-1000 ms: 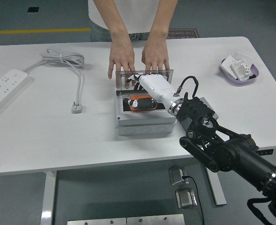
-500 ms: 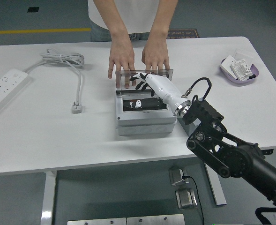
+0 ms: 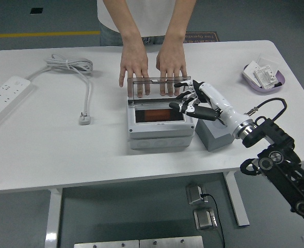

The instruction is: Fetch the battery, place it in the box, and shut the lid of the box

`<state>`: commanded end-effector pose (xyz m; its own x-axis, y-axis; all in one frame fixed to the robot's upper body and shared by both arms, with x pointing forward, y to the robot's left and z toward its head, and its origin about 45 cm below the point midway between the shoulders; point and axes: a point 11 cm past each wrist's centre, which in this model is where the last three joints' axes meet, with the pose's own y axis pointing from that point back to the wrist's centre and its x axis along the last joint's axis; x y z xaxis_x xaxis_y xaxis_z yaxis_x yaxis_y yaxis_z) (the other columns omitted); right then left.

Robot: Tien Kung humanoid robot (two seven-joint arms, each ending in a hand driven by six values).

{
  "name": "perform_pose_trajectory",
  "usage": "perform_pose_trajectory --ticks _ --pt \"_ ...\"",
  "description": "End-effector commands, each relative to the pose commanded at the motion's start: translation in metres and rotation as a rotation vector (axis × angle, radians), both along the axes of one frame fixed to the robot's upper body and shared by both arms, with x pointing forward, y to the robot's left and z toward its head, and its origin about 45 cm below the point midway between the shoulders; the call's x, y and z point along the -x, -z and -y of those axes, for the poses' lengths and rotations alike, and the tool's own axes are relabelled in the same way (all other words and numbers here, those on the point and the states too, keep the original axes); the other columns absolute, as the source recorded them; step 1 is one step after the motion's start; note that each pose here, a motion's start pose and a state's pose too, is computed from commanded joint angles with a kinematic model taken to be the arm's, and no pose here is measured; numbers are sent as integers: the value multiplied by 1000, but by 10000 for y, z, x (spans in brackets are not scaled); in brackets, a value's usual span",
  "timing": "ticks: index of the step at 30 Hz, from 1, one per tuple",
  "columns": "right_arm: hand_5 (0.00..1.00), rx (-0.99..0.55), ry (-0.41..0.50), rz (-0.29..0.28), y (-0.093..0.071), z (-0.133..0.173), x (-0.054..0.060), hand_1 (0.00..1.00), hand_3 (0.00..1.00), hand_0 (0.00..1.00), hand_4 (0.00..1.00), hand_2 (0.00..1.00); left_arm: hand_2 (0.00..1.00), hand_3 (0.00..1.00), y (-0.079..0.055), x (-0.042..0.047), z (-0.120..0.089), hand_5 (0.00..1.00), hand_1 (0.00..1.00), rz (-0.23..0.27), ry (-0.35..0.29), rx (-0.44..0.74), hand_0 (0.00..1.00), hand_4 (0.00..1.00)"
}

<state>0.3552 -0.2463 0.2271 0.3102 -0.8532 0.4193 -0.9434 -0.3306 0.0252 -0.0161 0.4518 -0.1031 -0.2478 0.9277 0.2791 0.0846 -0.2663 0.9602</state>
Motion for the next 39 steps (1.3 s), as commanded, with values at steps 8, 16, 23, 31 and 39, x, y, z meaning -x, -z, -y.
perform_pose_trajectory --ticks 8,16,23,31,39 --pt "598 -414 273 244 -388 526 79 396 686 242 985 534 648 666 10 35 24 235 694 -4 -5 7 656 739" --pt "606 -339 398 340 -384 759 161 362 611 246 955 445 648 666 2 42 7 235 693 -9 1 7 656 740" --pt "617 -229 406 360 -291 785 177 362 572 261 854 429 648 665 -13 30 -28 236 693 -23 34 4 654 740" --pt "654 -225 420 384 -275 799 201 629 646 556 928 626 648 666 -28 71 -64 236 692 -38 43 0 655 739" --pt "665 -257 442 335 -161 861 185 624 639 554 922 614 649 667 -29 104 -69 238 691 -24 8 -5 655 740"
